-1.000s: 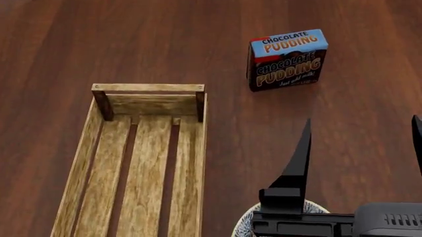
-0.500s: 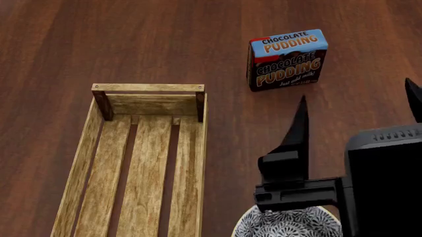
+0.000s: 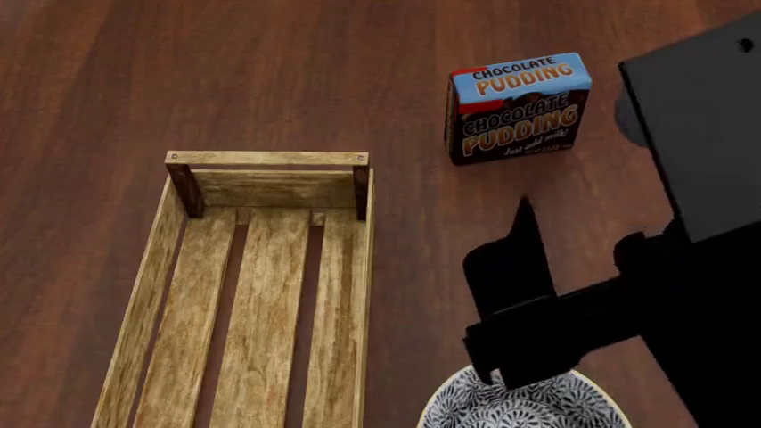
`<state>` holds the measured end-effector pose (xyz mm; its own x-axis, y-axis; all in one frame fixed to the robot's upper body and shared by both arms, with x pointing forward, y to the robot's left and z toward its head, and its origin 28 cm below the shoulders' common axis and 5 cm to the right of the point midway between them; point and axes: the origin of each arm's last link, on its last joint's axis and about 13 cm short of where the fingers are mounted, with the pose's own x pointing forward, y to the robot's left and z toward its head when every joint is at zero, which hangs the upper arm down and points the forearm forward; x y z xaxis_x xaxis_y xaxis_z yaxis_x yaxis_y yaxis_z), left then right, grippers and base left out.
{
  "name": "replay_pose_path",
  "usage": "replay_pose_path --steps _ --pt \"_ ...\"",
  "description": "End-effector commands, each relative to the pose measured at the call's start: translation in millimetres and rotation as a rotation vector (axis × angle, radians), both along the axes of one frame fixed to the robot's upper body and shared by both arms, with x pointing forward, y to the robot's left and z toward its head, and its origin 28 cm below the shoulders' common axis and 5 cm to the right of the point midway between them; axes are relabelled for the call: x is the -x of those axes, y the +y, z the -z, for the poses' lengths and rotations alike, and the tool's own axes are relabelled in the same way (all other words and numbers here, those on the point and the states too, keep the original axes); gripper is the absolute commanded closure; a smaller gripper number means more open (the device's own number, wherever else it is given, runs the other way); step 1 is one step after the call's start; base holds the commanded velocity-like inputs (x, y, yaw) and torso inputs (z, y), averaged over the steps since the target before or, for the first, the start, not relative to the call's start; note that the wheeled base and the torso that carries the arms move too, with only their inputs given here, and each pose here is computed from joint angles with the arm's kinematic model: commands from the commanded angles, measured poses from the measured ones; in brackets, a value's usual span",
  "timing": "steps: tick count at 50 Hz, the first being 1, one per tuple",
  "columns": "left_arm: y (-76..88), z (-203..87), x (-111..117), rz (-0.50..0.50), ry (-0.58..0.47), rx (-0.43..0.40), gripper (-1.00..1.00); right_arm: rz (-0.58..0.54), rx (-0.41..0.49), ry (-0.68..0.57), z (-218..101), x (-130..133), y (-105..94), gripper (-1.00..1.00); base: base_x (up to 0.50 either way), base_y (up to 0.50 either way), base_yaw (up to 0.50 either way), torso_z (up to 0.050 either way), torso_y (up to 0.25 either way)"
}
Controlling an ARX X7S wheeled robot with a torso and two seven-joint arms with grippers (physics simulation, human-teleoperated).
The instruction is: Stack the left bowl on the right bowl and place them in the tray.
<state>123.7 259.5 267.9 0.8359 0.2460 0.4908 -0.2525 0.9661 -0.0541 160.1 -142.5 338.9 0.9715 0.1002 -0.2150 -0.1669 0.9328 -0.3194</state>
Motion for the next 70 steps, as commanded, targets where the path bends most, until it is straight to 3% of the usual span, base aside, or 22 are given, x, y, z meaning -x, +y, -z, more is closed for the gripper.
replay_pose_path --steps 1,12,28,70 --pt "0.6 -2 0 -0.003 -0.012 0.009 -1.0 -0.143 0.039 0.201 -18 14 -5.8 -1.0 0.0 0.0 0.0 0.0 0.0" --pt "1.5 -10 -1 -0.019 -0.024 0.004 -1.0 -0.267 0.129 0.366 -8 10 -2.7 -1.0 0.0 0.0 0.0 0.0 0.0" --pt "1.7 -11 -1 -0.009 -0.018 -0.006 -1.0 -0.399 0.213 0.512 7 2 4.7 -1.0 0.0 0.0 0.0 0.0 0.0" --pt "-0.2 4 2 0.011 -0.003 0.018 -1.0 -0.542 0.429 0.782 59 -72 35.6 -1.0 0.0 0.0 0.0 0.0 0.0"
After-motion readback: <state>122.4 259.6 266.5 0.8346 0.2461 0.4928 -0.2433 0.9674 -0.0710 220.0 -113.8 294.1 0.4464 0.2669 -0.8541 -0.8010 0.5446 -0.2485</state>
